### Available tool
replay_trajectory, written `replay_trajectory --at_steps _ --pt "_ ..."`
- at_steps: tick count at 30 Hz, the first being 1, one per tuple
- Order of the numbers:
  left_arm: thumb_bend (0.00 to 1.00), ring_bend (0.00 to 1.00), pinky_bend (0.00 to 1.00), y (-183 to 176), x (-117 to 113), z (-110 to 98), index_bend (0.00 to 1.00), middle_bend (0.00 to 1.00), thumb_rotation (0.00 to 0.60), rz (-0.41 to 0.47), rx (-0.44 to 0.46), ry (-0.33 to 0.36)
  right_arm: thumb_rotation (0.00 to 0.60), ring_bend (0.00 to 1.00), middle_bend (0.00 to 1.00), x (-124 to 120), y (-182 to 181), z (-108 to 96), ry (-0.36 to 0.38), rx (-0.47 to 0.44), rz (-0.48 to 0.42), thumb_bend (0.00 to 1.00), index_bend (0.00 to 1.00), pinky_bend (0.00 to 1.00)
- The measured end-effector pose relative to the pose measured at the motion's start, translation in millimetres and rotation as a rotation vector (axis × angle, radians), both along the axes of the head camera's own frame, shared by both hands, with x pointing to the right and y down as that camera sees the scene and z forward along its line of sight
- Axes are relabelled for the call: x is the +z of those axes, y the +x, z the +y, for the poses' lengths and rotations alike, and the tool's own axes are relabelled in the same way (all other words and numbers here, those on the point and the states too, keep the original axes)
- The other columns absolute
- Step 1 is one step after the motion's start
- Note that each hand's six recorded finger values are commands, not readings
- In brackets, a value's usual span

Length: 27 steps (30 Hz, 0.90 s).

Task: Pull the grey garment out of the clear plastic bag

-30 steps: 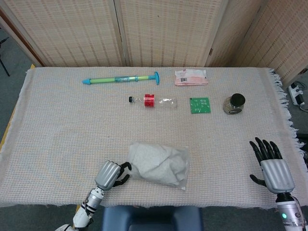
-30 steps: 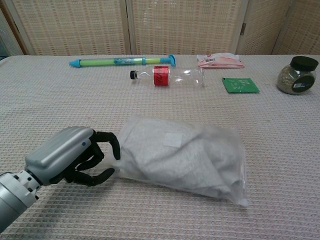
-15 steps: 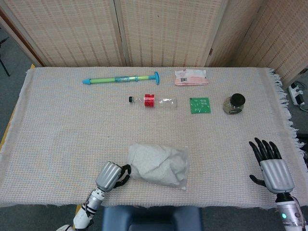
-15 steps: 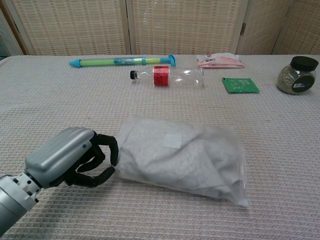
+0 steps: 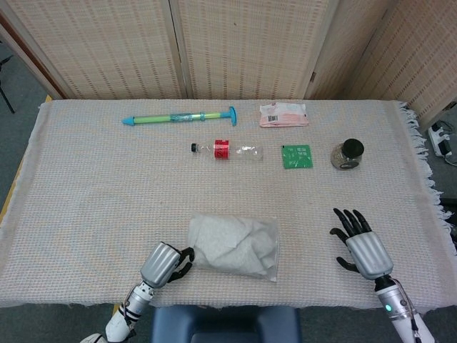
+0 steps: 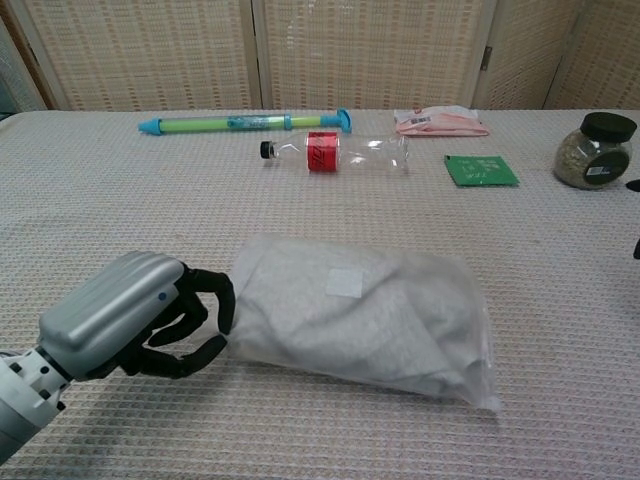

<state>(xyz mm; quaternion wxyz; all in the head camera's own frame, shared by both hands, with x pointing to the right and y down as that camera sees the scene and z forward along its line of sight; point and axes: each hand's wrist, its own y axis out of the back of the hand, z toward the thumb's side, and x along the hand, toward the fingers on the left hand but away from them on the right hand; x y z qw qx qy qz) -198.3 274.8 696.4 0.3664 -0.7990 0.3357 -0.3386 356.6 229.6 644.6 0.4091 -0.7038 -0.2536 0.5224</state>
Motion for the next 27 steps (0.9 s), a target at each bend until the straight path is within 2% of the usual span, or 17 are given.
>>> replay_trajectory --at_steps 3,7,17,27 --pt "0.63 1.00 1.00 0.6 0.9 -0.3 0.82 1.00 0.600 -0.003 0.001 -0.001 0.600 0.00 0.00 11.9 -16.3 1.5 -0.040 -0.026 -0.049 0.23 0.49 0.00" --pt "0.63 1.00 1.00 0.4 1.5 0.4 0.82 1.00 0.600 -0.005 0.004 -0.002 0.600 0.00 0.00 25.4 -34.6 2.8 -0.085 -0.031 -0.095 0.23 0.50 0.00" --pt "0.63 1.00 1.00 -1.8 0.9 -2.9 0.82 1.00 0.600 -0.007 -0.005 -0.002 0.600 0.00 0.00 56.2 -66.5 1.7 -0.111 0.030 -0.183 0.24 0.53 0.00" --pt "0.63 1.00 1.00 -3.0 -1.4 -6.8 0.82 1.00 0.600 -0.013 -0.006 0.004 0.600 0.00 0.00 77.6 -95.5 5.0 -0.144 0.090 -0.293 0.25 0.47 0.00"
